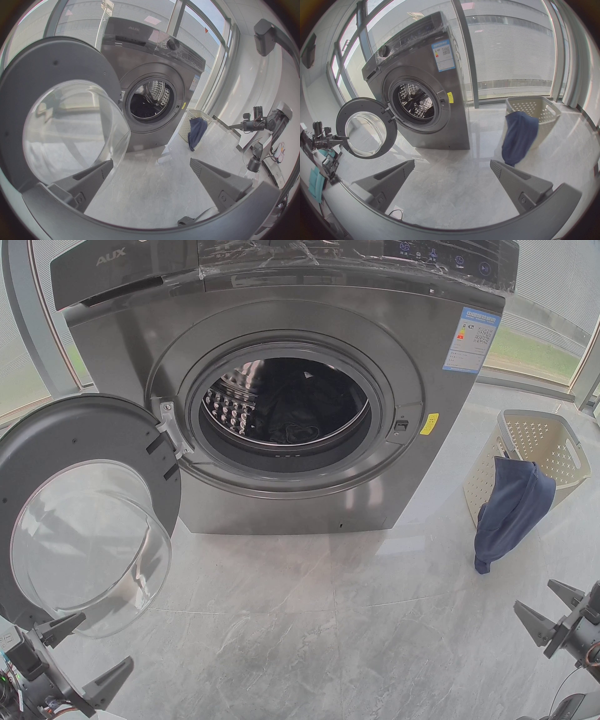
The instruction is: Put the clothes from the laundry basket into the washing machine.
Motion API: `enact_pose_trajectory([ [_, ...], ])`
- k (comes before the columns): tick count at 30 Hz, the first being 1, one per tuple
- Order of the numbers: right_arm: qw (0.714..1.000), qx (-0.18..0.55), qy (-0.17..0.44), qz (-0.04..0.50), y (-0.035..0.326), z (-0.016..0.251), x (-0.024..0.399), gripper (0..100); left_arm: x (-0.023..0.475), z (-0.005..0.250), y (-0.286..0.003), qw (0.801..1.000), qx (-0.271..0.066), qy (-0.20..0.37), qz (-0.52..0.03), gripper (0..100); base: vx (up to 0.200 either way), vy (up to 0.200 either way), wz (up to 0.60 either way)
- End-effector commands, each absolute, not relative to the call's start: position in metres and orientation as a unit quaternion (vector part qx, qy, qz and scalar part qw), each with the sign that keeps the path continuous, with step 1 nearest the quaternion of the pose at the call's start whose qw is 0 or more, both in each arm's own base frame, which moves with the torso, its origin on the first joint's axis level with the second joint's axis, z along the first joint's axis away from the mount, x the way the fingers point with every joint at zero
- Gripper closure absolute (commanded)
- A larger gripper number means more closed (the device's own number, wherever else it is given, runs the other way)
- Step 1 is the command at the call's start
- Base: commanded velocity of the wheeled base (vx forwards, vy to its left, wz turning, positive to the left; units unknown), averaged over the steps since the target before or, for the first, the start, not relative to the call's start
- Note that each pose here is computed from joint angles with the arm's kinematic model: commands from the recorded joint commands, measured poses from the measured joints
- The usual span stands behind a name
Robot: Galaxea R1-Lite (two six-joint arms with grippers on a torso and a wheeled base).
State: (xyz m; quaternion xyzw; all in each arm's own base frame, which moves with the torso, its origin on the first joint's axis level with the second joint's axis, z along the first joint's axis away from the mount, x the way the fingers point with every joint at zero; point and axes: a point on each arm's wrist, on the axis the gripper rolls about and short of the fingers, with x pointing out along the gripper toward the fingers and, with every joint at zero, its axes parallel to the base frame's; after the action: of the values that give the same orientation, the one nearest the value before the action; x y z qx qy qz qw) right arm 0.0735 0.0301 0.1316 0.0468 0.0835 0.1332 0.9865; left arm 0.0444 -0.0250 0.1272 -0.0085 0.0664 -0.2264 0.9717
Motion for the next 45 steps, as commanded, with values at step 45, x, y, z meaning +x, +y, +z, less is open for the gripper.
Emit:
enact_pose_trajectory([
  [45, 1.0, 0.008, 0.003, -0.016, -0.001, 0.076, -0.022, 0, -0.022, 0.076, 0.001, 1.0, -0.02, 0.004, 0.013, 0, 0.0, 0.0, 0.0],
])
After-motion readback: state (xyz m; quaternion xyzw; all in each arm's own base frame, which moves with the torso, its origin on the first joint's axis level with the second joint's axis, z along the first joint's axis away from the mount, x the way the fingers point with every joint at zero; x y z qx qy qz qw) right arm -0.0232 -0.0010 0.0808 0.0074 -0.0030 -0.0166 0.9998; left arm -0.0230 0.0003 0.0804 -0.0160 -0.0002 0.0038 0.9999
